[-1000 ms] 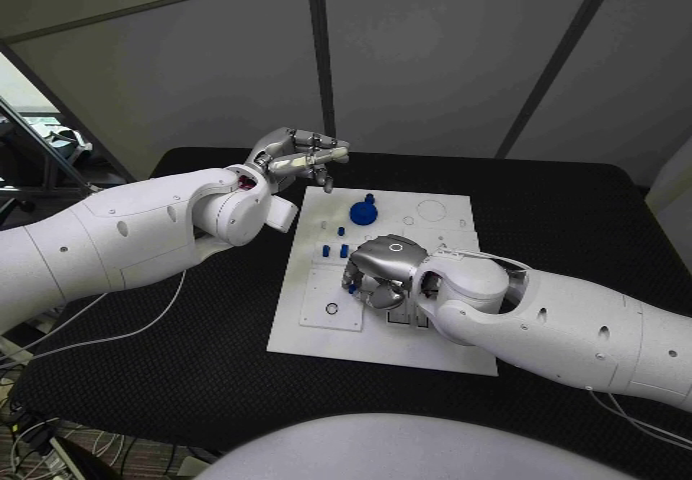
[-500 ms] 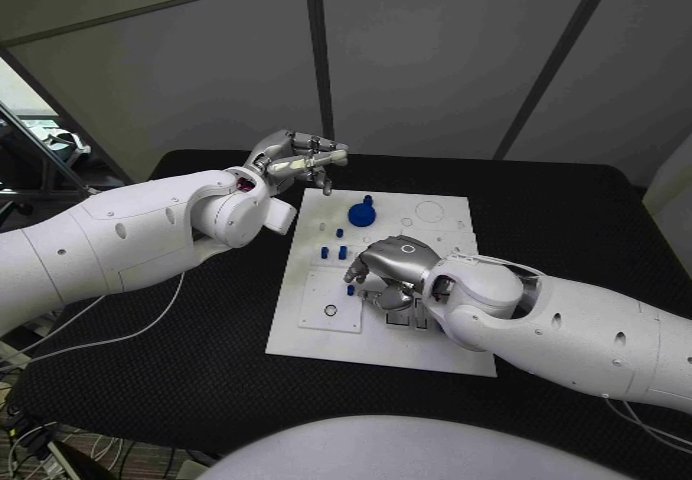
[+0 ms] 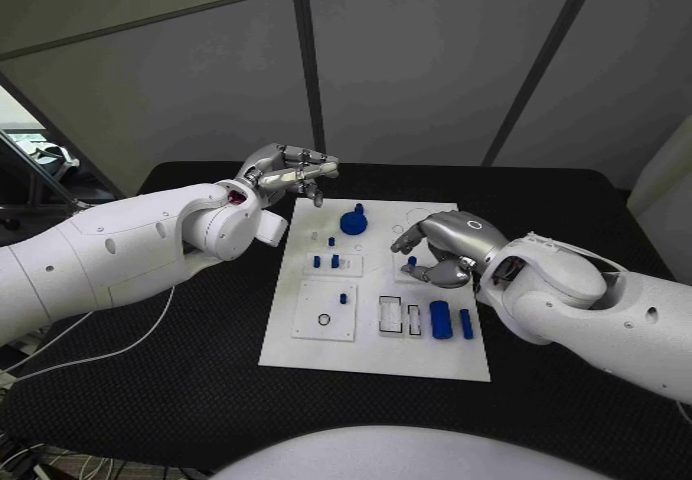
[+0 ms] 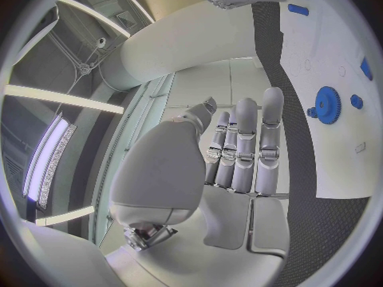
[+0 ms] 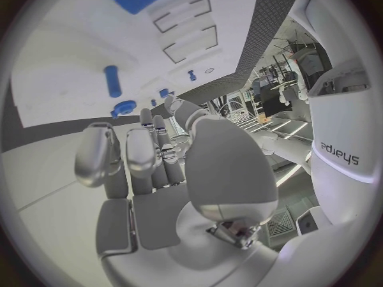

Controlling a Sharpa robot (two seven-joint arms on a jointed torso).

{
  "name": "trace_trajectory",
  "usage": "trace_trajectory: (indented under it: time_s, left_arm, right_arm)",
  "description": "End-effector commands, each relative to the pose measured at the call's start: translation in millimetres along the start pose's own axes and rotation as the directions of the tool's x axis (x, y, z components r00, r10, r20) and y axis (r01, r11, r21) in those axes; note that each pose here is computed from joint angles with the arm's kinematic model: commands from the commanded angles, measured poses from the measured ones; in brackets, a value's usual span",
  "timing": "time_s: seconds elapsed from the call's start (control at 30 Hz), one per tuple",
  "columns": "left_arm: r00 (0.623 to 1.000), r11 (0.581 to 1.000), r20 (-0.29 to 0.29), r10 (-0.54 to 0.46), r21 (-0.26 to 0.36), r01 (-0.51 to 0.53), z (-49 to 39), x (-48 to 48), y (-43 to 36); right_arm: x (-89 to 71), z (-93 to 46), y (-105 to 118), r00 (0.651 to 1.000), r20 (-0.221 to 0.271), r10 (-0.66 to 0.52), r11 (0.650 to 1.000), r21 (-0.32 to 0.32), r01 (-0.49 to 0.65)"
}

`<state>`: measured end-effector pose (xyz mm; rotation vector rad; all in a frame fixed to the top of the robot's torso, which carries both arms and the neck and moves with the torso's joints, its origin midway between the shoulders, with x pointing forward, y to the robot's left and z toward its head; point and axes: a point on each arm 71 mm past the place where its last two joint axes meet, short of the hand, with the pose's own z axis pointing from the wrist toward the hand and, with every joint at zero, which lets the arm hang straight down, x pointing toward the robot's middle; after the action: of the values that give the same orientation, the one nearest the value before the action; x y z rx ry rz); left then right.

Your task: Assemble the parts on the task board

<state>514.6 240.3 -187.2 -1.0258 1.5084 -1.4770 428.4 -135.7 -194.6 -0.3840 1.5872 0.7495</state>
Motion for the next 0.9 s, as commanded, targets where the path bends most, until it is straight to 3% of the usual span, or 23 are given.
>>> trace_trajectory:
  time_s: [0.03,0.3,0.63,0.9]
  left_arm:
    - [1.000,1.000,-0.013,-0.008,0.006,0.008,0.8,1.3,-0.8]
    - [1.000,1.000,-0.018,-0.009,0.004,0.009,2.0,3.3,0.5]
    - [1.000,1.000,-0.021,-0.008,0.000,0.008,1.9,3.7,1.5]
    - [1.000,1.000,-0.013,-0.006,-0.002,0.006,2.2,1.0,2.2]
  right_arm:
    - [-5.8,-1.3,-13.9,0.999,-0.041,0.003,0.996,0.088,0.000]
    - [-9.9,1.8,-31.8,0.993,-0.105,-0.046,0.987,0.146,0.061]
    - [1.6,13.0,-25.7,0.969,-0.231,-0.089,0.985,0.126,0.120]
    - [6.4,19.8,-18.6,0.966,-0.241,-0.091,0.988,0.099,0.118]
